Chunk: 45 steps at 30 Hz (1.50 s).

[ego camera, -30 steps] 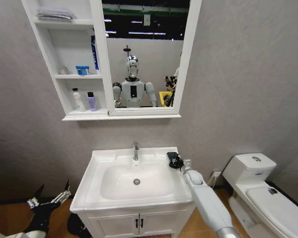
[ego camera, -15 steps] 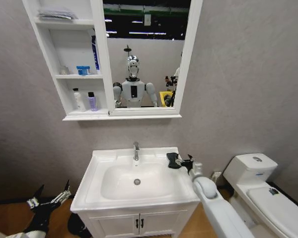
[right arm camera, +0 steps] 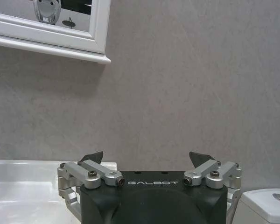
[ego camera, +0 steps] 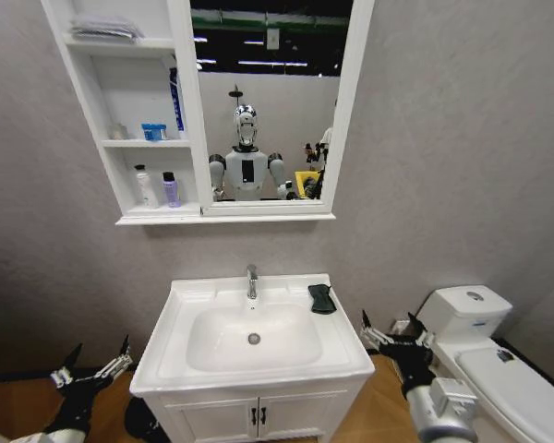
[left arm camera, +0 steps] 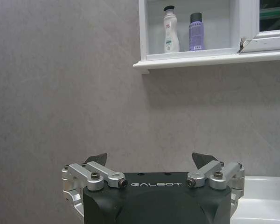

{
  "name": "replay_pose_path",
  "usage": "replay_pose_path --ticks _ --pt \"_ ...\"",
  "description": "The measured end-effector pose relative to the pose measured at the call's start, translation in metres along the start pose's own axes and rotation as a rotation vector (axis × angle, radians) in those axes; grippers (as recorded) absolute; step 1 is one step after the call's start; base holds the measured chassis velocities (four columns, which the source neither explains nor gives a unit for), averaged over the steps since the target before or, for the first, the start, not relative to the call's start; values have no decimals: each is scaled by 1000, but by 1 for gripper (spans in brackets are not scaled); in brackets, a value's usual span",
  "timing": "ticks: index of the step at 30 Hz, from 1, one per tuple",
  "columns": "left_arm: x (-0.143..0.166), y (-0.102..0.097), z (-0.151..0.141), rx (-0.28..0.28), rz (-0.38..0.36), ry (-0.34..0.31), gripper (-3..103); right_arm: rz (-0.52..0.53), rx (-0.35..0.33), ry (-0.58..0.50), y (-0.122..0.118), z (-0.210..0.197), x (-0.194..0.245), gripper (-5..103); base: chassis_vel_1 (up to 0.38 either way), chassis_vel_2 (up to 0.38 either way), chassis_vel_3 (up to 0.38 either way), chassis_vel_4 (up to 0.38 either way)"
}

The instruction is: Move facial cleanser and shampoo from washbasin to cabinet, then wipe washbasin with towel.

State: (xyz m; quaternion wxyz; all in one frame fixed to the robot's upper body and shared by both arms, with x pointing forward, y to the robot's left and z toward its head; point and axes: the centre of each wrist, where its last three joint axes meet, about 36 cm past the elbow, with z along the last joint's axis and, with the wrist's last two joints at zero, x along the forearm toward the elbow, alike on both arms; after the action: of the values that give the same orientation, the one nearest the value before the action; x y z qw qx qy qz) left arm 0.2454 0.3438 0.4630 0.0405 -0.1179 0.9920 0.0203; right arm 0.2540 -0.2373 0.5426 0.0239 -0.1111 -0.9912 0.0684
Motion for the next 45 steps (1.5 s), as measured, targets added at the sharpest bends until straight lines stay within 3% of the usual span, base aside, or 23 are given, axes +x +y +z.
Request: replay_pose_path --ticks 22,45 --pt "0 0 0 0 0 0 100 -35 7 36 2 3 -7 100 157 -153 -155 153" --pt "0 0 0 0 0 0 100 -89 -7 25 6 8 -2 100 344 -352 -338 346"
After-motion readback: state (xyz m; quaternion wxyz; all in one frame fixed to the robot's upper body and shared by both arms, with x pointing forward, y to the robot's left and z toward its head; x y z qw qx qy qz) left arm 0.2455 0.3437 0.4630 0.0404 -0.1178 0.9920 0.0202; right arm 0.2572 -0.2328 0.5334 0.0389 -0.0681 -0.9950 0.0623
